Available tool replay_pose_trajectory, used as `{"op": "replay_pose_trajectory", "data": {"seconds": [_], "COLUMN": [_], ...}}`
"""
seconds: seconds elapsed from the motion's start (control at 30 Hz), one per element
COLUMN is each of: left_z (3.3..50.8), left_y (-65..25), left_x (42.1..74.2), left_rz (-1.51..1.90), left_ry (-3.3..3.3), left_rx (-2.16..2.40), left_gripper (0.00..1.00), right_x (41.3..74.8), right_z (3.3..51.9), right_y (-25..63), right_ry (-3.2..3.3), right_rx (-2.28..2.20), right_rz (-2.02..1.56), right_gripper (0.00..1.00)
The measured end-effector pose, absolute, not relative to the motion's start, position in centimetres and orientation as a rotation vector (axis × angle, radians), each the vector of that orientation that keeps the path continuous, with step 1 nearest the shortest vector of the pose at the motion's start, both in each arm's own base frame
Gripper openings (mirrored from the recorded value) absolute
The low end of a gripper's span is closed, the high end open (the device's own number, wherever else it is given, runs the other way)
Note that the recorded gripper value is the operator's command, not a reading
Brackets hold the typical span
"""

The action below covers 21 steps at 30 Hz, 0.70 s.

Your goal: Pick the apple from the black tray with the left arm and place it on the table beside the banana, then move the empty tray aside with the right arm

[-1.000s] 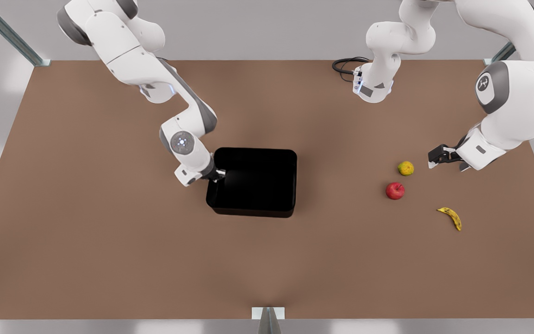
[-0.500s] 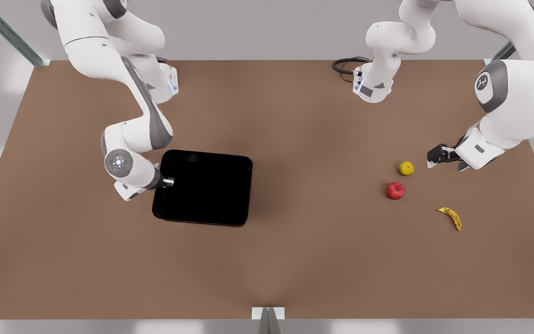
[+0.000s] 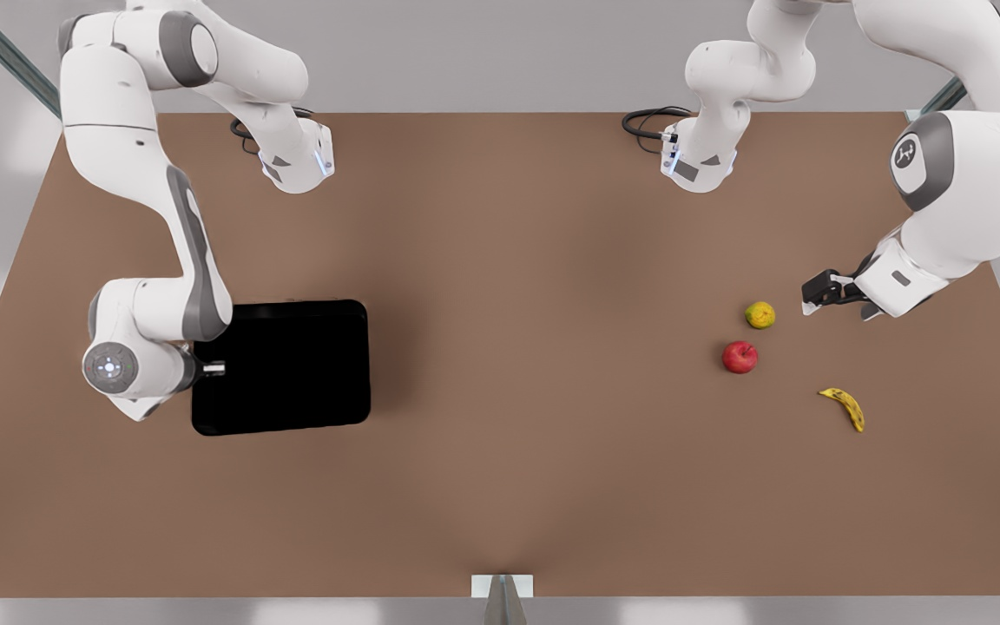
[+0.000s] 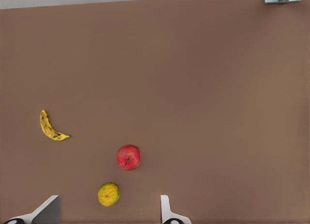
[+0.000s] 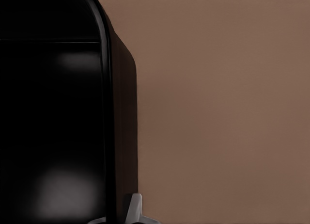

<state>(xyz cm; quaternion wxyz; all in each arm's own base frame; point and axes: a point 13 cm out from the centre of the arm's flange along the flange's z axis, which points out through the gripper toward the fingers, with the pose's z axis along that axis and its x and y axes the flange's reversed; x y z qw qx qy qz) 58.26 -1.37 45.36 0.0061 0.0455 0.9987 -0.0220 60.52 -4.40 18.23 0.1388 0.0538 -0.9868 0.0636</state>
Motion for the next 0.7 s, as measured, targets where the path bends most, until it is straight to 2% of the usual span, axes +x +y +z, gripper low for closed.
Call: {"op": "replay_pose_trajectory", "data": {"seconds": [0.3,0.33,0.4,0.43,0.5,0.53,0.57,0.7], "left_z": [45.6,45.5,45.4,45.4,45.3,45.3,45.3,45.4], "left_y": [-3.2,-3.4,-3.5,-3.4,-3.1,-2.9,-2.7,-2.1], "left_x": [58.5,58.5,58.5,58.5,58.6,58.6,58.6,58.6], "left_rz": [-0.01,-0.007,-0.003,-0.002,0.0,0.001,0.002,0.008], "left_ry": [3.113,3.113,3.115,3.115,3.116,3.116,3.117,3.116], "left_rx": [0.209,0.212,0.212,0.209,0.198,0.191,0.184,0.165], "left_gripper": [1.0,1.0,1.0,1.0,1.0,1.0,1.0,1.0], "right_x": [61.8,61.8,61.7,61.7,61.7,61.8,61.9,63.0], "right_z": [12.1,11.9,11.3,11.1,10.9,10.9,11.1,14.3], "right_y": [-6.7,-6.9,-7.2,-7.3,-7.5,-7.8,-7.9,-7.9], "right_ry": [-2.787,-2.783,-2.773,-2.769,-2.763,-2.762,-2.763,-2.806], "right_rx": [0.282,0.293,0.316,0.329,0.35,0.356,0.363,0.383], "right_rz": [0.145,0.143,0.142,0.146,0.155,0.162,0.168,0.177], "right_gripper": [0.07,0.13,0.46,0.51,0.85,0.94,1.0,1.0]}}
